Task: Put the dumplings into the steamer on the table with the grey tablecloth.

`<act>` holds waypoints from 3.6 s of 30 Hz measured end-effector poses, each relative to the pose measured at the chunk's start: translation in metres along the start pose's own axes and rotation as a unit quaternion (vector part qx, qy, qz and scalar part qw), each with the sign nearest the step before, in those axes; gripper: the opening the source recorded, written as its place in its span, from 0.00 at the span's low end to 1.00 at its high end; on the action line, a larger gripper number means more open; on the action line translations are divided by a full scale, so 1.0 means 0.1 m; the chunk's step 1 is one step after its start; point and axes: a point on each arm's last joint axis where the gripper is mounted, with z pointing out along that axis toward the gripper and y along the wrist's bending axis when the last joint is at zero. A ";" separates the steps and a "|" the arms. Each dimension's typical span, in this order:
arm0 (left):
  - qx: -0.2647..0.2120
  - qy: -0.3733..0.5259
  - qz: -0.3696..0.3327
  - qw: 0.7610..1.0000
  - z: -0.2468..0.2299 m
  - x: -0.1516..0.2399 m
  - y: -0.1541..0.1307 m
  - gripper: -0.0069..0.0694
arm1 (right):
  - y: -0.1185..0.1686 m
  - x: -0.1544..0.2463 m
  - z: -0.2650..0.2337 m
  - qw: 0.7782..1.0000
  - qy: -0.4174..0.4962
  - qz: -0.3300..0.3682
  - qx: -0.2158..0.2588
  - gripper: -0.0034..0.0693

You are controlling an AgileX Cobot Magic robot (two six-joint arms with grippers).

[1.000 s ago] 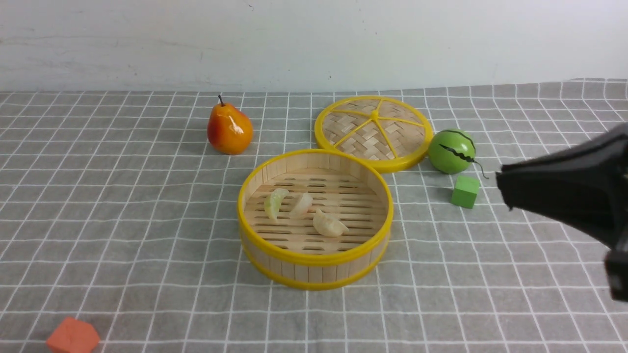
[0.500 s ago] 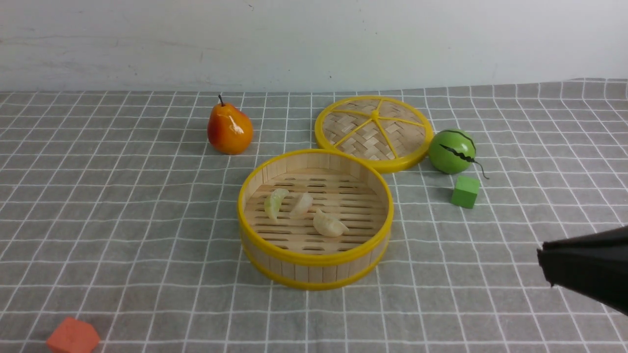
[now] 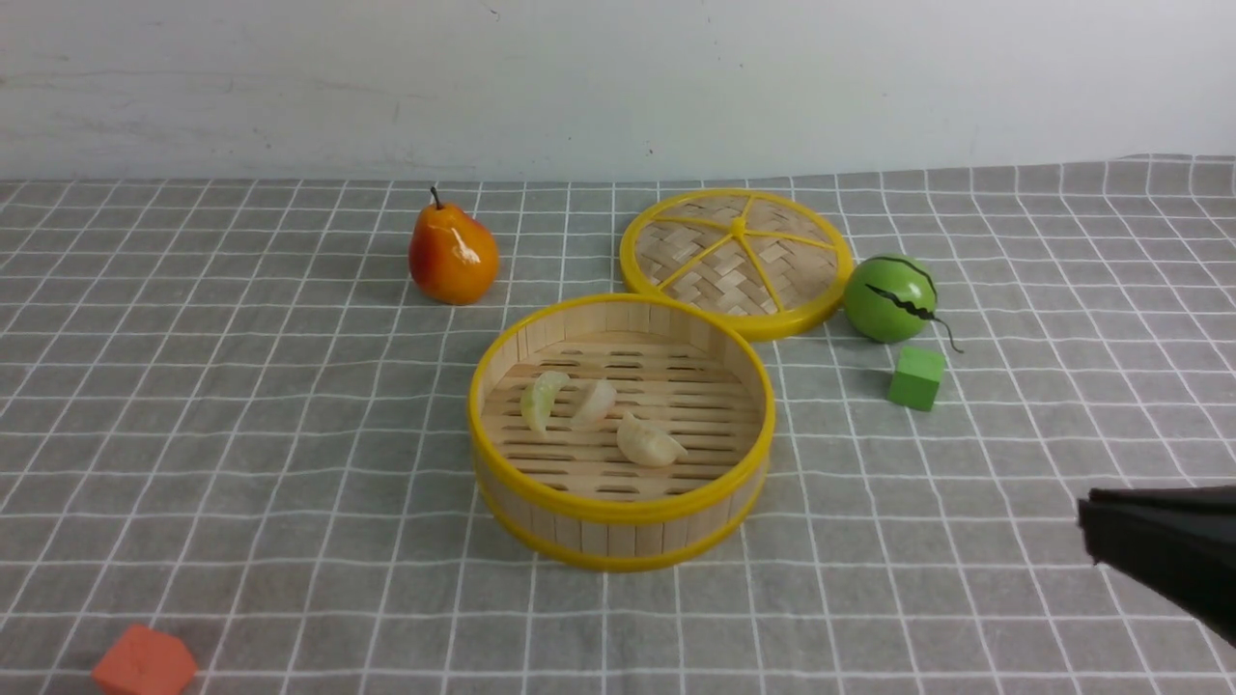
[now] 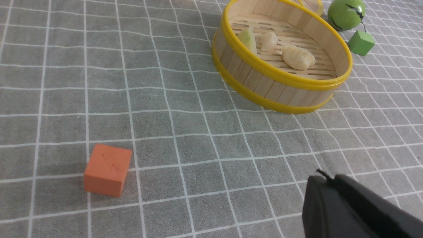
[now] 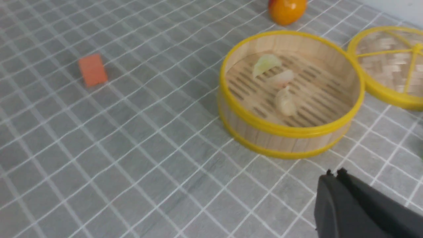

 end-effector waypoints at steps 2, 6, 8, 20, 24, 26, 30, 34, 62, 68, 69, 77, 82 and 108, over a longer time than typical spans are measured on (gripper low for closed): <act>0.000 0.000 0.000 1.000 0.00 0.00 0.00 0.12 | -0.08 0.18 -0.08 0.998 -0.030 0.031 0.039 0.02; -0.001 0.000 0.001 1.000 0.00 0.00 0.00 0.13 | -0.23 0.62 -0.27 0.984 -0.076 0.076 0.141 0.02; -0.001 0.000 0.001 1.000 0.00 0.00 0.00 0.13 | -0.27 0.80 -0.34 0.973 -0.096 0.087 0.194 0.02; -0.001 0.000 0.001 1.000 0.00 0.00 0.00 0.14 | -0.41 1.68 -0.23 0.936 -0.071 0.133 0.317 0.02; -0.001 0.001 0.001 1.000 0.00 0.00 0.00 0.14 | -0.41 1.73 -0.21 0.935 -0.060 0.146 0.316 0.02; -0.001 0.001 0.001 1.000 0.00 0.00 0.00 0.14 | -0.41 1.73 -0.22 0.936 -0.054 0.148 0.316 0.02; -0.001 0.001 0.001 1.000 0.00 0.00 0.00 0.14 | -0.40 1.73 -0.21 0.937 -0.052 0.147 0.312 0.02; -0.001 0.001 0.001 1.000 0.00 0.00 0.00 0.15 | -0.39 1.73 -0.21 0.941 -0.051 0.144 0.302 0.02; -0.001 0.001 0.001 1.000 0.00 0.00 0.00 0.18 | -0.39 1.73 -0.20 0.942 -0.052 0.147 0.296 0.04; 0.002 -0.009 0.002 1.000 0.08 0.05 0.02 0.19 | -0.39 1.73 -0.20 0.942 -0.052 0.148 0.296 0.04; 0.007 -0.016 0.003 1.000 0.11 0.07 0.02 0.19 | -0.39 1.73 -0.20 0.942 -0.052 0.148 0.296 0.05; -0.020 -0.173 -0.024 0.984 0.39 0.20 0.16 0.07 | -0.39 1.73 -0.20 0.942 -0.052 0.148 0.296 0.06; -0.080 -0.222 -0.032 0.971 0.50 0.40 0.34 0.07 | -0.39 1.73 -0.20 0.942 -0.052 0.148 0.296 0.06; -0.189 -0.090 -0.010 0.978 0.50 0.83 0.52 0.07 | -0.39 1.73 -0.20 0.942 -0.052 0.148 0.296 0.11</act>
